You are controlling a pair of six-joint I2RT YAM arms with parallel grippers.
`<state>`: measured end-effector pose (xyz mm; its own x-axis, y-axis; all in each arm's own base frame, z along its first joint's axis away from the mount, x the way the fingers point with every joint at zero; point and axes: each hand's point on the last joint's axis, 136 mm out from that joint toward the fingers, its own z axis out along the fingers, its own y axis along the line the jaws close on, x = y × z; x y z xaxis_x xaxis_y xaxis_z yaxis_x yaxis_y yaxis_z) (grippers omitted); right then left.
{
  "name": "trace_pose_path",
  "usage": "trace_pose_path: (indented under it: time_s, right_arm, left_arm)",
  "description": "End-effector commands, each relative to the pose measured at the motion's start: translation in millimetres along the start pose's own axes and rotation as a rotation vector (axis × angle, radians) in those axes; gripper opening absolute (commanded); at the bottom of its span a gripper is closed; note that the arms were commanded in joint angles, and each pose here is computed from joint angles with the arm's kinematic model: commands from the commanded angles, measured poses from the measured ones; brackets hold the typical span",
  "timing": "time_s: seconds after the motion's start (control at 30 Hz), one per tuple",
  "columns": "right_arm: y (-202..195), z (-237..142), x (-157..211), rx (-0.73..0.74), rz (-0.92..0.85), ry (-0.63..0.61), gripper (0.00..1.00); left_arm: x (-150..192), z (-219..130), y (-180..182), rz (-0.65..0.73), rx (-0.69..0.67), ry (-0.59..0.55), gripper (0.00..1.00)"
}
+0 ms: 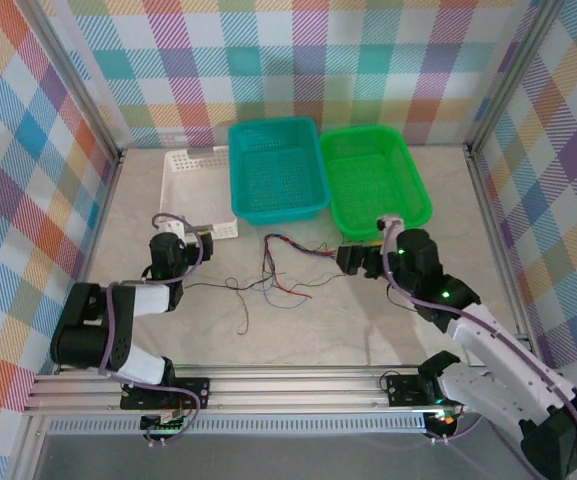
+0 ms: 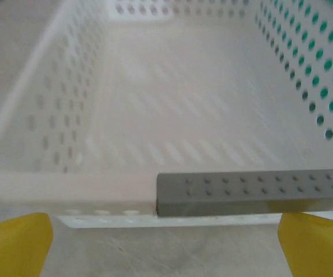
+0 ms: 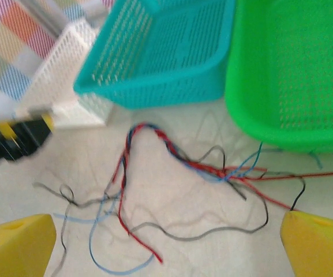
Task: Untangle the cables
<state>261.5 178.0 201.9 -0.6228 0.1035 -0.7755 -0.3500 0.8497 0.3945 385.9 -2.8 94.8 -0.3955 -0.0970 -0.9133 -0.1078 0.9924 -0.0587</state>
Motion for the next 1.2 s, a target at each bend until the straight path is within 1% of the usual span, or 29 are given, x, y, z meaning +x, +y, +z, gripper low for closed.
trace_pose_path:
  time_s: [0.0, 0.1, 0.23, 0.3, 0.37, 0.47, 0.53, 0.6, 0.67, 0.73, 0.77, 0.83, 0.87, 0.97, 1.03, 1.17]
  right_arm:
    - [-3.3, 7.6, 11.1, 0.101, -0.091, 0.053, 1.0]
    - [6.1, 20.6, 19.9, 0.126, -0.181, 0.099, 1.0]
    - [13.7, 39.1, 28.0, 0.16, -0.265, 0.173, 1.0]
    - [21.7, 48.1, 31.4, 0.156, -0.309, 0.201, 1.0]
    - [29.5, 56.1, 33.0, 0.17, -0.36, 0.223, 1.0]
    - [39.7, 67.2, 34.5, 0.166, -0.403, 0.246, 1.0]
    - [44.9, 73.6, 35.6, 0.16, -0.429, 0.261, 1.0]
    - [49.7, 82.5, 38.4, 0.143, -0.463, 0.276, 1.0]
    - [51.3, 90.0, 40.4, 0.146, -0.493, 0.305, 1.0]
    - [53.5, 95.7, 39.6, 0.145, -0.508, 0.315, 1.0]
    - [55.3, 98.3, 40.2, 0.137, -0.52, 0.322, 1.0]
    - [58.4, 103.9, 42.6, 0.122, -0.548, 0.34, 1.0]
    - [58.6, 107.5, 44.4, 0.121, -0.567, 0.353, 1.0]
    - [57.9, 117.0, 51.4, 0.125, -0.608, 0.415, 1.0]
    - [58.7, 122.7, 52.9, 0.124, -0.632, 0.434, 1.0]
    - [60.2, 134.9, 55.3, 0.11, -0.686, 0.482, 1.0]
  left_arm:
    - [-28.9, -16.0, 10.4, -0.047, -0.052, -0.041, 1.0]
    - [-45.1, -34.3, 10.1, -0.12, -0.041, -0.068, 1.0]
    - [-63.0, -59.2, 1.3, -0.187, 0.02, -0.09, 1.0]
    - [-68.7, -74.0, 9.9, -0.292, -0.03, -0.051, 1.0]
    - [-75.2, -91.9, 18.5, -0.381, -0.094, 0.02, 1.0]
    - [-85.9, -117.2, 10.9, -0.374, -0.066, 0.115, 1.0]
    - [-94.8, -135.5, 10.1, -0.397, -0.057, 0.126, 1.0]
    - [-94.7, -153.4, 17.5, -0.474, -0.102, 0.13, 1.0]
    - [-90.7, -166.5, 13.6, -0.53, -0.068, 0.117, 1.0]
    - [-79.8, -173.0, 15.6, -0.645, -0.07, 0.104, 1.0]
    - [-76.6, -173.3, 14.0, -0.675, -0.055, 0.098, 1.0]
    - [-77.9, -170.5, 4.9, -0.686, -0.003, 0.105, 1.0]
    - [-77.1, -168.2, 3.7, -0.687, -0.004, 0.117, 1.0]
    - [-65.5, -165.0, 11.0, -0.68, -0.074, 0.176, 1.0]
    - [-61.8, -165.8, 13.1, -0.68, -0.095, 0.196, 1.0]
    - [-60.2, -168.7, 14.8, -0.707, -0.098, 0.182, 1.0]
